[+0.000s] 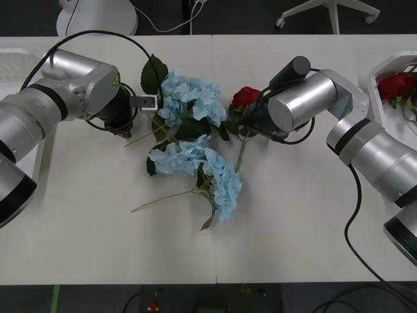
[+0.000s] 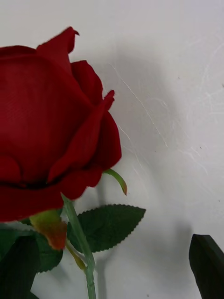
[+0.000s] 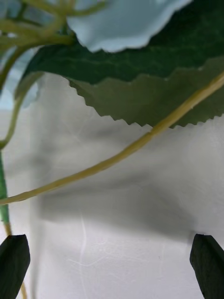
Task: Put the red flowers into the right box and the blue flowers into the left box
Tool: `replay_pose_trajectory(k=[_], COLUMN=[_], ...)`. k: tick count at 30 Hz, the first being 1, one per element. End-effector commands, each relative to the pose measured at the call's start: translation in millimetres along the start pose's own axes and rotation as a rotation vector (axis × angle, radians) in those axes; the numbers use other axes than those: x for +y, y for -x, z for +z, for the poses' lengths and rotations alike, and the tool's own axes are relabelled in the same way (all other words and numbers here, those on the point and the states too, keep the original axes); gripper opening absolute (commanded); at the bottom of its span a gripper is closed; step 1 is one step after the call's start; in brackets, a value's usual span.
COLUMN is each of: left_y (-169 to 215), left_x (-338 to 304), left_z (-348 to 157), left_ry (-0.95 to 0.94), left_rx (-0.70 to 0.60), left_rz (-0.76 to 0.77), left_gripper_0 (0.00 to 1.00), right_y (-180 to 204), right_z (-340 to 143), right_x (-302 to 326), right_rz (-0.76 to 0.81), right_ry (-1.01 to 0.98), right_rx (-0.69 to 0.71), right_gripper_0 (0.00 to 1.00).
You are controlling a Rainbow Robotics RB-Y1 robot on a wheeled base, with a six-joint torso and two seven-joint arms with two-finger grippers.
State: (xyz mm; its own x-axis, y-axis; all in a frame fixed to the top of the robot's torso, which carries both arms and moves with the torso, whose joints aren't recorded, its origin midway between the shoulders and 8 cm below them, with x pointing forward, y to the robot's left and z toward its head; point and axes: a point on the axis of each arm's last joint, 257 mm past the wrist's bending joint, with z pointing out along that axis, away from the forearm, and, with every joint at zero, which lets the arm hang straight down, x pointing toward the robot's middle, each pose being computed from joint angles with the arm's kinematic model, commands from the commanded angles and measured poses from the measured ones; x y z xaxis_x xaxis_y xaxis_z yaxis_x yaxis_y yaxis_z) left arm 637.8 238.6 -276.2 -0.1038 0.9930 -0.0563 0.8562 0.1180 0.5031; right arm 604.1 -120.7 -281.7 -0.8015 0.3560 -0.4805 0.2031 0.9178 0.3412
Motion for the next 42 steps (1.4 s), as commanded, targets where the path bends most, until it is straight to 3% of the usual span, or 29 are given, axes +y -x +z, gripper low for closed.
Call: replay_pose_trajectory(k=[1,6,16,17,19,22,23,26,28,29,30,31,32,35,42], left_y=[29.9,35.0,17.0,17.4,16.6,18.4,18.9,20.0,20.0,19.5,18.9,18.0,16.5,13.4,10.1], left_x=[49.6,63.0,36.4,34.6,31.7,32.3,32.2,31.8,31.8,31.0,30.1,29.1,27.1,24.2,16.2], left_z=[-35.7,-38.2,-18.0,-15.9,-12.5,-11.2,-11.1,-10.9,-10.9,-10.3,-10.1,-10.2,-10.0,-10.1,-10.4], left_ry=[0.080,0.130,0.080,0.079,0.078,0.091,0.091,0.091,0.091,0.089,0.086,0.082,0.074,0.061,0.027], left_rx=[-0.065,-0.080,0.025,0.033,0.054,0.079,0.079,0.078,0.079,0.079,0.081,0.085,0.088,0.097,0.103], left_rz=[-0.001,-0.004,0.074,0.082,0.097,0.127,0.126,0.125,0.131,0.133,0.135,0.135,0.132,0.132,0.127], left_gripper_0=[1.00,1.00,1.00,1.00,1.00,1.00,1.00,1.00,0.70,0.44,0.24,0.09,0.00,0.00,0.00], right_y=[13.3,7.4,-0.8,-2.0,-2.4,-2.9,-2.7,0.4,5.0,7.1,9.1,12.3,16.2,30.9,84.1], right_z=[-9.0,-4.7,5.7,6.2,5.8,4.7,4.3,1.8,-1.3,-3.2,-5.4,-8.1,-11.9,-24.8,-75.7], right_x=[41.6,38.4,22.7,21.9,18.0,13.9,13.1,12.8,13.3,13.5,14.1,15.5,15.6,16.8,-11.4], right_rz=[-0.075,-0.122,-0.186,-0.186,-0.189,-0.190,-0.185,-0.172,-0.163,-0.162,-0.160,-0.156,-0.144,-0.142,-0.302], right_ry=[0.044,0.021,-0.032,-0.034,-0.046,-0.065,-0.067,-0.065,-0.063,-0.064,-0.066,-0.064,-0.062,-0.058,-0.126], right_rx=[-0.048,-0.051,-0.050,-0.046,-0.040,-0.032,-0.031,-0.027,-0.027,-0.026,-0.024,-0.024,-0.018,-0.012,0.011], right_gripper_0=[0.93,0.93,0.88,0.84,0.63,0.07,0.00,0.00,0.00,0.00,0.00,0.00,0.00,0.00,0.00])
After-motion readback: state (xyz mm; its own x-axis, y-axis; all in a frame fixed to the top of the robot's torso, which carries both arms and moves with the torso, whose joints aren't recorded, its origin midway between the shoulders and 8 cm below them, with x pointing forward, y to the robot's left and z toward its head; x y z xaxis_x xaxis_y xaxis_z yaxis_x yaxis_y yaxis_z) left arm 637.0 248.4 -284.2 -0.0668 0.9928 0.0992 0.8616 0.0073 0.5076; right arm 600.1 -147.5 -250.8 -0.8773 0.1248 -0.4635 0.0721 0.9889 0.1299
